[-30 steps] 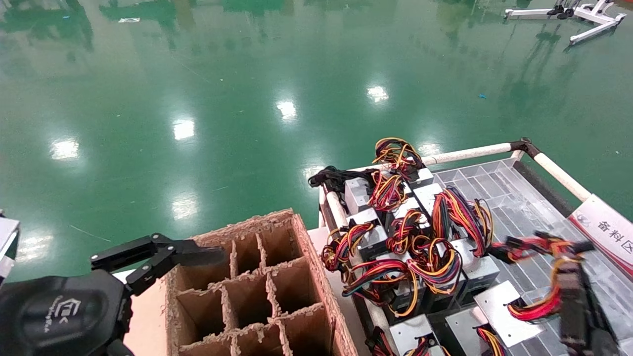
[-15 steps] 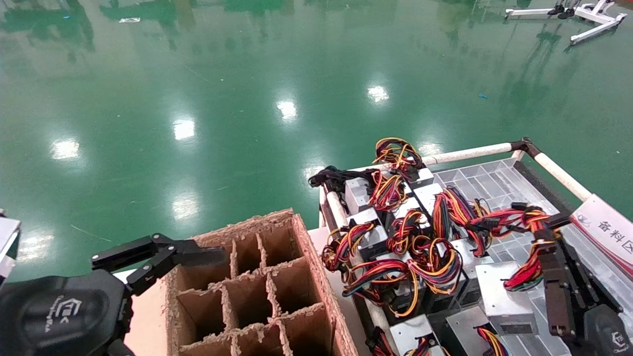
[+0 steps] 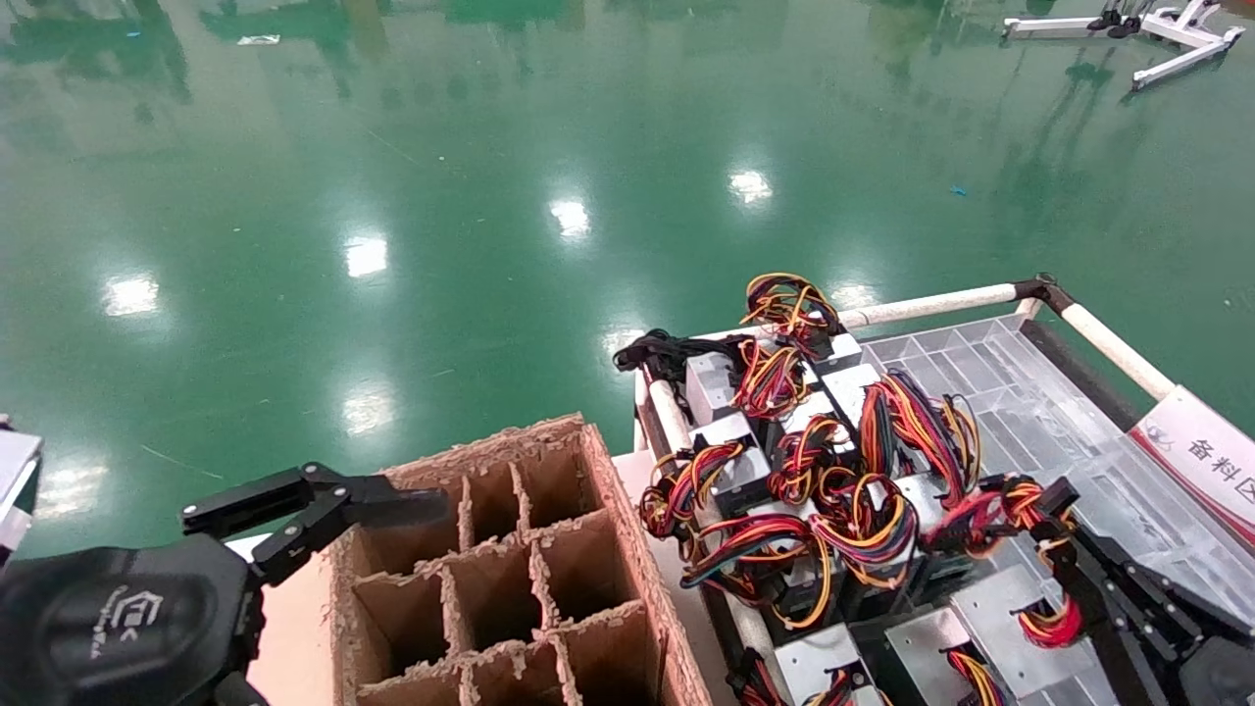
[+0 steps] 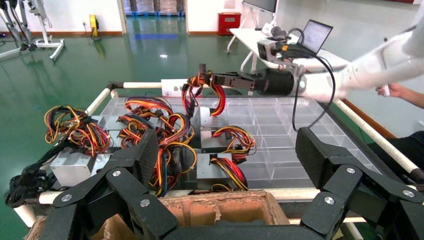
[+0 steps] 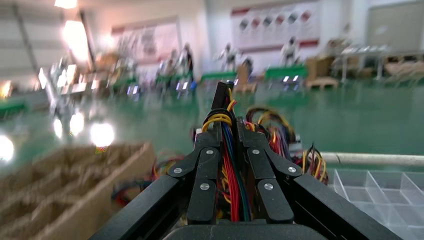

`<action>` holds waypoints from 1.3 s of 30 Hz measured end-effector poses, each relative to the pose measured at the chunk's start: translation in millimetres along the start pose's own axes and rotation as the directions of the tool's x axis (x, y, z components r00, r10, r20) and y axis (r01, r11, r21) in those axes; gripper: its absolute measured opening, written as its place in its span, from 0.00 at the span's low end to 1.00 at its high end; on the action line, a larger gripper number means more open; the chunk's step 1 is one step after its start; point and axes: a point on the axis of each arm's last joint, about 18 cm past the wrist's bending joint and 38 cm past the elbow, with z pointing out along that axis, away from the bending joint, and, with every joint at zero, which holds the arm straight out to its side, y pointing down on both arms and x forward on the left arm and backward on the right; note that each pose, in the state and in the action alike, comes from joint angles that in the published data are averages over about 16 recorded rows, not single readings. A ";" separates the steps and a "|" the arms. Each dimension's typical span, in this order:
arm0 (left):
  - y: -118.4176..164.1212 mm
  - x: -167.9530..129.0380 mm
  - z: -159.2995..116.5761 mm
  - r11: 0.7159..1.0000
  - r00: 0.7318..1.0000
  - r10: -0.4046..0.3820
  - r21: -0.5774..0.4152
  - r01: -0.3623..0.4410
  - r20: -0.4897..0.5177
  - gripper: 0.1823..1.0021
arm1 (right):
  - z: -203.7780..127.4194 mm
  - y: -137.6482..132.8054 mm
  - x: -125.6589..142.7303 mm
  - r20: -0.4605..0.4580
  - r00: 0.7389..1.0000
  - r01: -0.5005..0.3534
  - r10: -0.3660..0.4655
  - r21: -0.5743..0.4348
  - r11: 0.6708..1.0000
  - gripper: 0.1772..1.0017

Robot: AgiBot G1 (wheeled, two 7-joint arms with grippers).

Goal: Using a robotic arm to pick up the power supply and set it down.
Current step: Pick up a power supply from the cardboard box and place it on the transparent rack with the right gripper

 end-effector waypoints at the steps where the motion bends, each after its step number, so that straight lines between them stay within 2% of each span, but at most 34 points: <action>1: 0.0 0.0 0.0 1.000 1.000 0.000 0.000 0.000 0.000 1.00 | -0.2 -4.1 3.8 0.016 1.000 0.008 -0.008 -0.028 1.000 0.06; 5: 0.0 0.0 0.0 1.000 1.000 0.000 0.000 0.000 0.000 1.00 | 3.8 -28.7 19.7 0.102 0.994 0.058 -0.043 -0.150 0.987 0.06; 9: 0.0 0.0 0.0 1.000 1.000 0.000 0.000 0.000 0.000 1.00 | 15.9 -65.1 31.9 0.211 0.973 0.152 -0.093 -0.278 0.948 0.06; 12: 0.0 0.0 0.0 1.000 1.000 0.000 0.000 0.000 0.000 1.00 | 27.8 -94.6 34.2 0.294 0.947 0.238 -0.129 -0.370 0.898 0.06; 17: 0.0 0.0 0.0 1.000 1.000 0.000 0.000 0.000 0.000 1.00 | 47.0 -138.6 30.2 0.395 0.898 0.381 -0.195 -0.474 0.794 0.06; 21: 0.0 0.0 0.0 1.000 1.000 0.000 0.000 0.000 0.000 1.00 | 61.5 -166.3 26.9 0.435 0.861 0.475 -0.264 -0.500 0.724 0.06; 24: 0.0 0.0 0.0 1.000 1.000 0.000 0.000 0.000 0.000 1.00 | 71.6 -179.0 25.3 0.445 0.841 0.517 -0.306 -0.497 0.697 0.06; 27: 0.0 0.0 0.0 1.000 1.000 0.000 0.000 0.000 0.000 1.00 | 80.7 -184.7 25.3 0.444 0.834 0.532 -0.328 -0.491 0.690 0.06; 31: 0.0 0.0 0.0 1.000 1.000 0.000 0.000 0.000 0.000 1.00 | 90.4 -184.3 25.4 0.444 0.837 0.527 -0.320 -0.500 0.687 0.06; 39: 0.0 0.0 0.0 1.000 1.000 0.000 0.000 0.000 0.000 1.00 | 104.1 -172.9 21.2 0.450 0.868 0.466 -0.211 -0.591 0.658 0.06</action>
